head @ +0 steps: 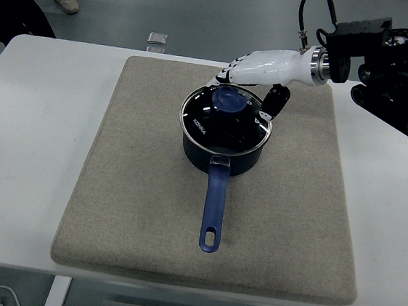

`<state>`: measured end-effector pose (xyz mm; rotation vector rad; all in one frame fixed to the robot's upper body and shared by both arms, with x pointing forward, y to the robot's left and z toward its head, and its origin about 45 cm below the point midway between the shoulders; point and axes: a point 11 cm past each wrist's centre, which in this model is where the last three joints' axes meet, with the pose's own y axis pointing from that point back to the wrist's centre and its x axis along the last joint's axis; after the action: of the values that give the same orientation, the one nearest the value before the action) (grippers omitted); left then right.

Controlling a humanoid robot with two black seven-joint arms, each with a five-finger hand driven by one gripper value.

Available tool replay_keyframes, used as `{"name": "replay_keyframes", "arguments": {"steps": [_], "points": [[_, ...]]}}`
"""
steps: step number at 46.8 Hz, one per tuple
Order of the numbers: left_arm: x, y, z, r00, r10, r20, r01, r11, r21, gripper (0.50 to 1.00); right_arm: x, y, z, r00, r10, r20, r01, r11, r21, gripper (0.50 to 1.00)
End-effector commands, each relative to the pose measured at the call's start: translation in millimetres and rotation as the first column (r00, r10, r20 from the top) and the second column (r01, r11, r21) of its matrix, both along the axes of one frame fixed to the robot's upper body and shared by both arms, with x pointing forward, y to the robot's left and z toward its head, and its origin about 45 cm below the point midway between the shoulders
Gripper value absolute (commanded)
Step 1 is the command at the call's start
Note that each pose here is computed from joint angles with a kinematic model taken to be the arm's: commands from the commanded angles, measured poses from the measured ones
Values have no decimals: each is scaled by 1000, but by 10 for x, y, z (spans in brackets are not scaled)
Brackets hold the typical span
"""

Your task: Lift the pot lid and place it to the right of the pot.

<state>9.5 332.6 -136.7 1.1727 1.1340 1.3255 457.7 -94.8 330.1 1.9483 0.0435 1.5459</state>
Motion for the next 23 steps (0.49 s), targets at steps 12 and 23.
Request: {"name": "replay_keyframes", "arguments": {"steps": [12, 23], "points": [[-2, 0, 0, 1000, 0, 0, 0, 1000, 0, 1000, 50, -29, 64, 1000, -12, 24, 12, 1000, 5, 934], [6, 0, 0, 1000, 0, 1, 0, 1000, 0, 1000, 62, -17, 124, 999, -11, 35, 11, 1000, 5, 934]]}}
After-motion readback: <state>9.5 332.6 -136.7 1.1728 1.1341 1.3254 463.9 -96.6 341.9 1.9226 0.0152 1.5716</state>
